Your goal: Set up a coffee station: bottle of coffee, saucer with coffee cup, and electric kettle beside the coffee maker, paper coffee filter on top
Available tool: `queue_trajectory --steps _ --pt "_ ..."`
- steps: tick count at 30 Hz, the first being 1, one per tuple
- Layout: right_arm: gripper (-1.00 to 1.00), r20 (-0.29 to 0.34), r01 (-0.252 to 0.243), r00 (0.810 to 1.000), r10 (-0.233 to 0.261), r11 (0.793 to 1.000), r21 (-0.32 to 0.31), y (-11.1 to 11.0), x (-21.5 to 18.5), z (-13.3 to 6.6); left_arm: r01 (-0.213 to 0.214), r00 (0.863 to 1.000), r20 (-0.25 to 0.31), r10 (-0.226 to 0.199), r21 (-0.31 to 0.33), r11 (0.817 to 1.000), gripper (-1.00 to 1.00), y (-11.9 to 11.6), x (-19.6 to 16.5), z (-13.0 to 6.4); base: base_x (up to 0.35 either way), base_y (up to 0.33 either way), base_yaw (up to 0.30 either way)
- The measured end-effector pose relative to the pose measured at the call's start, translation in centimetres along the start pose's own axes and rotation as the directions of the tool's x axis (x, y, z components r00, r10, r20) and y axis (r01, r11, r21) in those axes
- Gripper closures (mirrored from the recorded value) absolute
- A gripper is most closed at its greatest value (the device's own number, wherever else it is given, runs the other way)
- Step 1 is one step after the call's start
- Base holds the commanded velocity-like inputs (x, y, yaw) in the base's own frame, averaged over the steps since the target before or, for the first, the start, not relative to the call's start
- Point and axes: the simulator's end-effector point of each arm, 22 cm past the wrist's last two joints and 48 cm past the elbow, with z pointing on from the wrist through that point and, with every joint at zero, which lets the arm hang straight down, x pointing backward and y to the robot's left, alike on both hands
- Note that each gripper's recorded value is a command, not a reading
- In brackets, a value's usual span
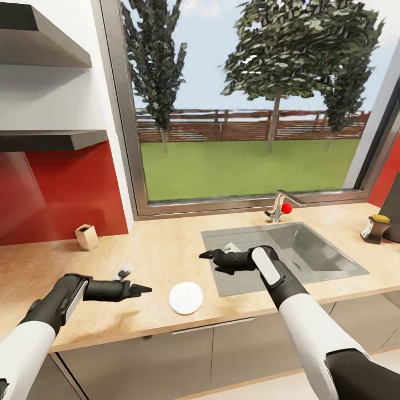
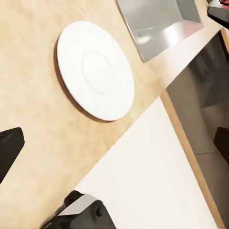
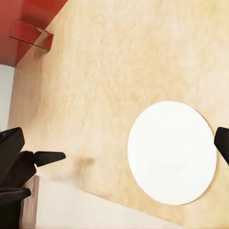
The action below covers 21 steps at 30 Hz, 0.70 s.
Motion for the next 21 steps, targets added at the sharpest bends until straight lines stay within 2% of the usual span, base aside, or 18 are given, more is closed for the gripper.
queue_trajectory --steps 7,10,13,21 --pt "-1.0 -0.003 -0.003 1.0 0.003 1.0 -0.005 0.0 0.2 0.0 0.01 1.0 0.003 -0.01 0.011 1.0 -1.0 -0.1 0.4 0.1 0.165 0.0 0.0" --pt "-1.0 -0.036 0.04 0.999 -0.04 0.999 0.004 0.4 1.3 0.7 0.013 1.0 0.007 -0.013 0.019 1.0 -1.0 -0.3 0.4 0.3 0.196 0.0 0.0" --pt "-1.0 -0.064 0.065 0.996 -0.067 0.997 -0.032 1.4 2.3 1.2 0.015 1.0 0.006 -0.015 0.025 1.0 -1.0 -0.5 0.4 0.5 0.057 0.0 0.0" --pt "-1.0 -0.093 0.048 0.994 -0.054 0.997 -0.068 1.6 3.5 1.7 0.017 1.0 0.001 -0.017 0.041 0.999 -1.0 -1.0 0.6 1.2 0.019 0.0 0.0"
